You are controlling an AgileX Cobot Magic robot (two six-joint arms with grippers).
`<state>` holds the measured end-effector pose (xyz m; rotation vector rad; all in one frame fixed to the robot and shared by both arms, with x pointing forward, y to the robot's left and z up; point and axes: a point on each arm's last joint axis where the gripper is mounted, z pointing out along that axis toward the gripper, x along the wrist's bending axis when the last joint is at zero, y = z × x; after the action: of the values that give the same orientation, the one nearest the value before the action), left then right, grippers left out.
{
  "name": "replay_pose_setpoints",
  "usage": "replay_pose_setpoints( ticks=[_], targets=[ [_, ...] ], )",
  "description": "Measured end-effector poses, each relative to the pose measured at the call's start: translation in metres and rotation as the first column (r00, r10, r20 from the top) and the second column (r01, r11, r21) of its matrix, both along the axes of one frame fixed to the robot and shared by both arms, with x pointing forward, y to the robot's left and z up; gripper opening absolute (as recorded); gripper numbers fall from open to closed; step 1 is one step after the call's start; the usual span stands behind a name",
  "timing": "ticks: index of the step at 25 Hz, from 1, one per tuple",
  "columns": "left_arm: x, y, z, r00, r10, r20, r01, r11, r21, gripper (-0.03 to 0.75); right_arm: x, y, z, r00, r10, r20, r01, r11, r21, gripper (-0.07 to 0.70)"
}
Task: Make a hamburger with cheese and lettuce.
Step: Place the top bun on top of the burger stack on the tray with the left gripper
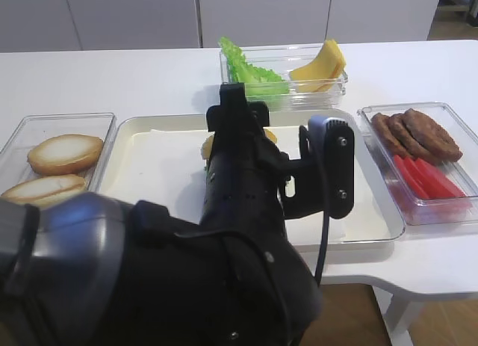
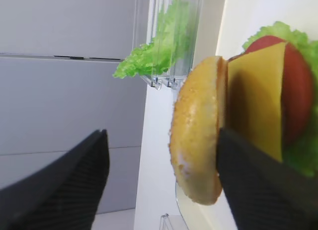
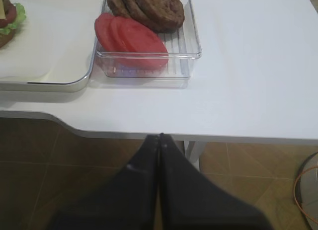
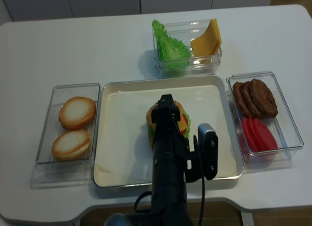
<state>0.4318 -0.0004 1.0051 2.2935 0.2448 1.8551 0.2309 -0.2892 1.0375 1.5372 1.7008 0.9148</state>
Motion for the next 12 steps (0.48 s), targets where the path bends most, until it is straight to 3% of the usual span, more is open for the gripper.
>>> replay_pose_setpoints(
  ticks=[7, 12],
  targets=[
    [-0.0012, -0.0031, -0.0044, 0.998, -0.033, -0.05, 0.032, 0.999, -0.015, 0.507, 0.0, 0.0, 0.0, 1.0, 0.0, 0.0, 0.0, 1.0, 0.0, -0.07],
    [-0.0015, -0.0065, -0.0046, 0.996, -0.059, -0.07, 0.057, 0.998, -0.028, 0.559, 0.0, 0.0, 0.0, 1.0, 0.0, 0.0, 0.0, 1.0, 0.0, -0.07]
  ],
)
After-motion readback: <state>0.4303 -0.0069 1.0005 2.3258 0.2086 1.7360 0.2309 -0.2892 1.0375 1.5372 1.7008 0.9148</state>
